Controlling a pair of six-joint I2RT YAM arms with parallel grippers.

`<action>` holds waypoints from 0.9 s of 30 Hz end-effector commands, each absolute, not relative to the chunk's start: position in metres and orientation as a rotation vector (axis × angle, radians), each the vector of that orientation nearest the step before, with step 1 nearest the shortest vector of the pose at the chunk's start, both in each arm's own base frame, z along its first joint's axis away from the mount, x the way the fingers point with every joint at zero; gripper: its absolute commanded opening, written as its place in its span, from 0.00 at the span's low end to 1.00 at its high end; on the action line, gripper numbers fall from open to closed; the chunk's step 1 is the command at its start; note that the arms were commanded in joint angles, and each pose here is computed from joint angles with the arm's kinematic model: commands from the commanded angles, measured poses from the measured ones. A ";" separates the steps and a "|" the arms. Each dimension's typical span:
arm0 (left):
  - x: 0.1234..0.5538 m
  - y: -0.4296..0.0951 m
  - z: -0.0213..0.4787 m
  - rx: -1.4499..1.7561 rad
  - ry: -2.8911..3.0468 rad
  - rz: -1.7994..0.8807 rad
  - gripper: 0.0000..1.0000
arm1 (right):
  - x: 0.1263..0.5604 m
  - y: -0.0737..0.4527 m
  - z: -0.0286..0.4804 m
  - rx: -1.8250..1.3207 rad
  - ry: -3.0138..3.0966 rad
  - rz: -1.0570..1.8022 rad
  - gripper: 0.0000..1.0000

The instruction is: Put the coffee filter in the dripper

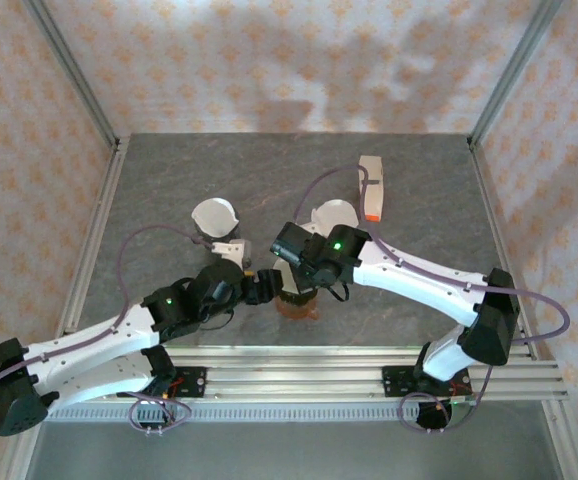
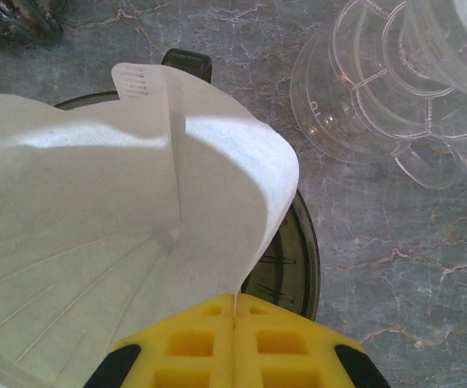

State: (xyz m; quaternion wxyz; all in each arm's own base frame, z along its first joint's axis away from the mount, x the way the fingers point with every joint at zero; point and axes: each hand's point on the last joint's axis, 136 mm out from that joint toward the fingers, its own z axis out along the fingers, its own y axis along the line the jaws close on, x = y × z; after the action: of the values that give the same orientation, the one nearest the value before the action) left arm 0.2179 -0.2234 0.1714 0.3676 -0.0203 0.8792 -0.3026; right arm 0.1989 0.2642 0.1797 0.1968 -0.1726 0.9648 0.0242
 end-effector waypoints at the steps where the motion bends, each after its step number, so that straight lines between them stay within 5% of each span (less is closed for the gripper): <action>1: 0.222 -0.230 0.182 -0.048 2.230 -0.812 0.78 | 0.203 0.263 0.190 -0.456 2.662 0.075 0.00; 15: 0.221 -0.233 0.172 -0.035 2.260 -0.814 0.73 | 0.204 0.247 0.210 -0.350 2.587 0.124 0.45; 27: 0.221 -0.234 0.168 -0.037 2.273 -0.812 0.73 | 0.201 0.242 0.187 -0.343 2.620 0.086 0.35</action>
State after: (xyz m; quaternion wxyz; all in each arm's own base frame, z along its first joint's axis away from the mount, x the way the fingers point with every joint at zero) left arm 0.2174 -0.2312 0.1625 0.3511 -0.0119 0.8853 -0.3047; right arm 0.1975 0.2439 0.1871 0.2330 -0.1370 0.9621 0.0358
